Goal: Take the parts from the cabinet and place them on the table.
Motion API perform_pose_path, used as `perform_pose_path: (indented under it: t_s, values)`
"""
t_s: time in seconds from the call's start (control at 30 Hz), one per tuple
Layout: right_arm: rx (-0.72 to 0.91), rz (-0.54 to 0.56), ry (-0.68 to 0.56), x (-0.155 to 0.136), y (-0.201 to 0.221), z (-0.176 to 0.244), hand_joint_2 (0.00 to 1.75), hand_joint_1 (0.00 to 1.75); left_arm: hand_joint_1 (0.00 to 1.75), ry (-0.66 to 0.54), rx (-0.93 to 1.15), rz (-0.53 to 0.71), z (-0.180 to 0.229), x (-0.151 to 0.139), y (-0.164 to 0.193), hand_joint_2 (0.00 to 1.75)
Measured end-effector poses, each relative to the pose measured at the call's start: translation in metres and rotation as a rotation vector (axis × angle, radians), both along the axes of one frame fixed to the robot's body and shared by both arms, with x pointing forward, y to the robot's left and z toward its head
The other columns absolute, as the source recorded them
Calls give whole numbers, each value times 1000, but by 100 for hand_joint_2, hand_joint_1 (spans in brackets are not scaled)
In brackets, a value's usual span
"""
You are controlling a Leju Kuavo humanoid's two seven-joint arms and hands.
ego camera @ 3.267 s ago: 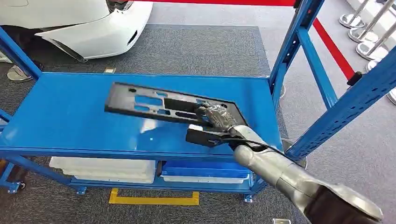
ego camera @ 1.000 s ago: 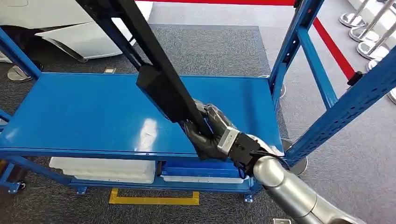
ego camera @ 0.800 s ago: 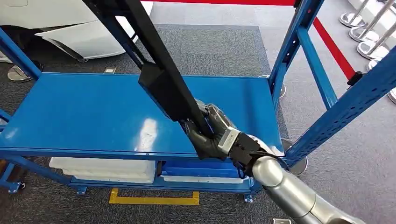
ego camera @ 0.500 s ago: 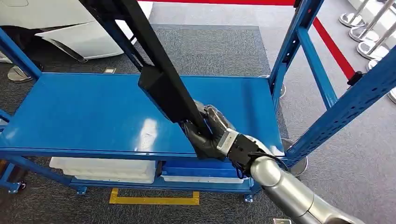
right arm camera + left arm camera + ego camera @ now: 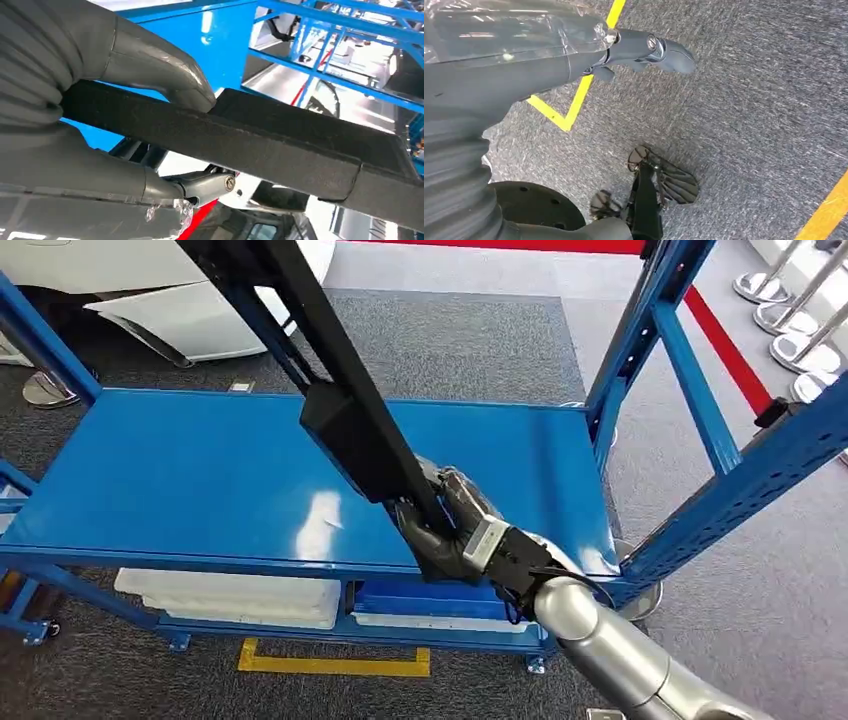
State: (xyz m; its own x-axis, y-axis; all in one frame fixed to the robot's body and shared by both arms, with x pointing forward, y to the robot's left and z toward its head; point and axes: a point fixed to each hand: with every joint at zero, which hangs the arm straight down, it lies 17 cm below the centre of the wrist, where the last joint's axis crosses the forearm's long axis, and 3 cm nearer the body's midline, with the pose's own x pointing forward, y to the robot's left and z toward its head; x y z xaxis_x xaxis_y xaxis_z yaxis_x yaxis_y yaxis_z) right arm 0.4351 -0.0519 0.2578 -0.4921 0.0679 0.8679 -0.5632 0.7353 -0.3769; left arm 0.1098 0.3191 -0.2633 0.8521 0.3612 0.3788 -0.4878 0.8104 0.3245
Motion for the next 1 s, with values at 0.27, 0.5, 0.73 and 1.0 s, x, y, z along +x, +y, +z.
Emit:
perform_pose_path:
  t_s: [0.27,0.5,0.73,1.0]
  values:
    - [0,-8,0,3,-2,-1,175,175,0,7,-12,-5,-1,-1,-3,175]
    - [2,-10,3,3,-1,-2,175,175,0,19,-18,-3,-2,-3,-4,175]
    - [12,-8,2,3,1,-1,175,175,0,23,-39,-5,-3,0,-3,175]
    - [35,-22,22,6,-2,-2,175,175,0,21,-42,-6,-3,1,-2,175]
